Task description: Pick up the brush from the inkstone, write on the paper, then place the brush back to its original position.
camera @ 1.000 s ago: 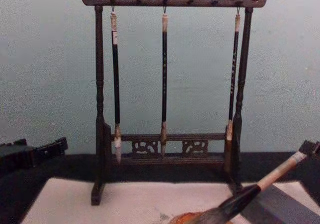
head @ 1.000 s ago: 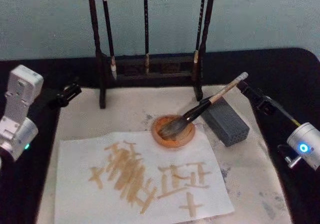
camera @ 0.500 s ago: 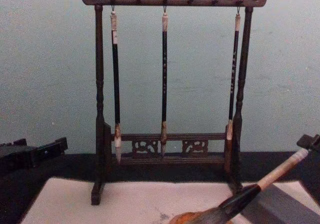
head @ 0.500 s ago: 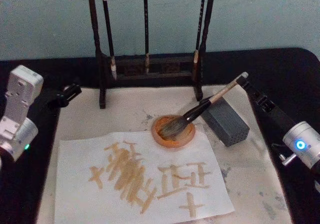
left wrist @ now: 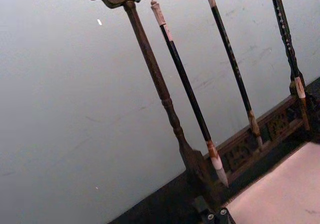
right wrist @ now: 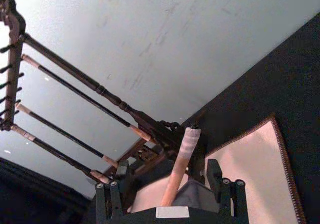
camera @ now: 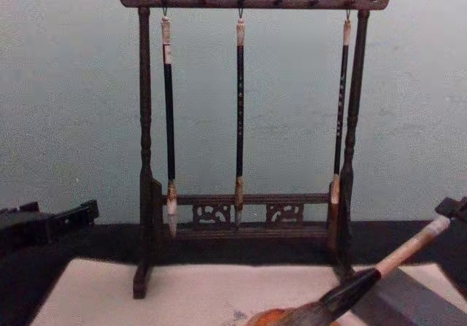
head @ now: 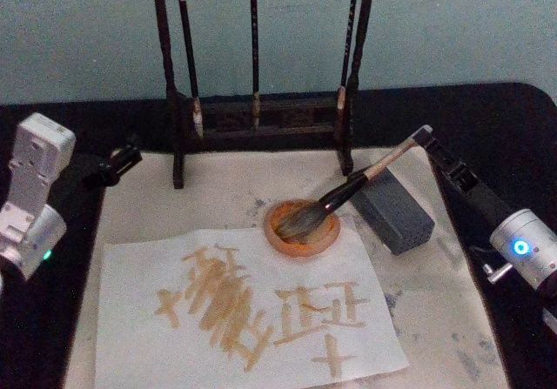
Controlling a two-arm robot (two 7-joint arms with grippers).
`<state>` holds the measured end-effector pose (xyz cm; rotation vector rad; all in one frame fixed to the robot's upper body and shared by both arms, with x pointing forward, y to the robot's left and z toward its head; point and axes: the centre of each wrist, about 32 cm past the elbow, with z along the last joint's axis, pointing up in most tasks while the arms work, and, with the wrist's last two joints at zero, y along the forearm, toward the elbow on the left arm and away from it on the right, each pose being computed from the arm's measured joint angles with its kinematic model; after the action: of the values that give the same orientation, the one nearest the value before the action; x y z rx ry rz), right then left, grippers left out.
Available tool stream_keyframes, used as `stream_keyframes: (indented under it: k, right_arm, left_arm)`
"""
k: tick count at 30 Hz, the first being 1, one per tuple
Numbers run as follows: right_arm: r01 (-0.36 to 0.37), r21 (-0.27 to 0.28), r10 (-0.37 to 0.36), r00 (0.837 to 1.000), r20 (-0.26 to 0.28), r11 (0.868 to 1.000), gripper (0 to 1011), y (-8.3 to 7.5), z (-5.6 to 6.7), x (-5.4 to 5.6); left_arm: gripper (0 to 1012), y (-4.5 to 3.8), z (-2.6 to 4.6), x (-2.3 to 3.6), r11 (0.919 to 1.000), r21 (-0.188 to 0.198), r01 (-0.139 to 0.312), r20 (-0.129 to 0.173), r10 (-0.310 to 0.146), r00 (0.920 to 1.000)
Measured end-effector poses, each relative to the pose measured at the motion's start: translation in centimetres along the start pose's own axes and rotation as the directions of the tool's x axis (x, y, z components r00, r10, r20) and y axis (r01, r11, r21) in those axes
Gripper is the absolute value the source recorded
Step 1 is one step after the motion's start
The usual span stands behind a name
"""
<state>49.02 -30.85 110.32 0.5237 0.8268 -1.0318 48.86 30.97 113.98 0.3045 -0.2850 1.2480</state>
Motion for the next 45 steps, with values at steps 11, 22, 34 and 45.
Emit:
stream_keyframes:
  k: [11,22,34,45]
  right_arm:
    - [-0.007,0.031,0.009,0.998,-0.070,0.999,1001,-0.1,0.0,0.8]
    - [-0.011,0.044,0.016,0.992,-0.126,0.999,1002,0.6,-0.4,1.2]
    - [0.007,0.045,0.001,0.987,-0.161,0.999,1001,1.5,-0.4,2.1]
    - [0.014,0.044,-0.006,0.983,-0.183,0.999,1001,2.3,-0.4,2.0]
  left_arm:
    - [1002,0.00,0.00,0.00,1.0000,0.000,0.000,0.000,0.000,1.0000]
    - [1002,0.00,0.00,0.00,1.0000,0.000,0.000,0.000,0.000,1.0000]
    - [1002,0.00,0.00,0.00,1.0000,0.000,0.000,0.000,0.000,1.0000]
    - [1002,0.00,0.00,0.00,1.0000,0.000,0.000,0.000,0.000,1.0000]
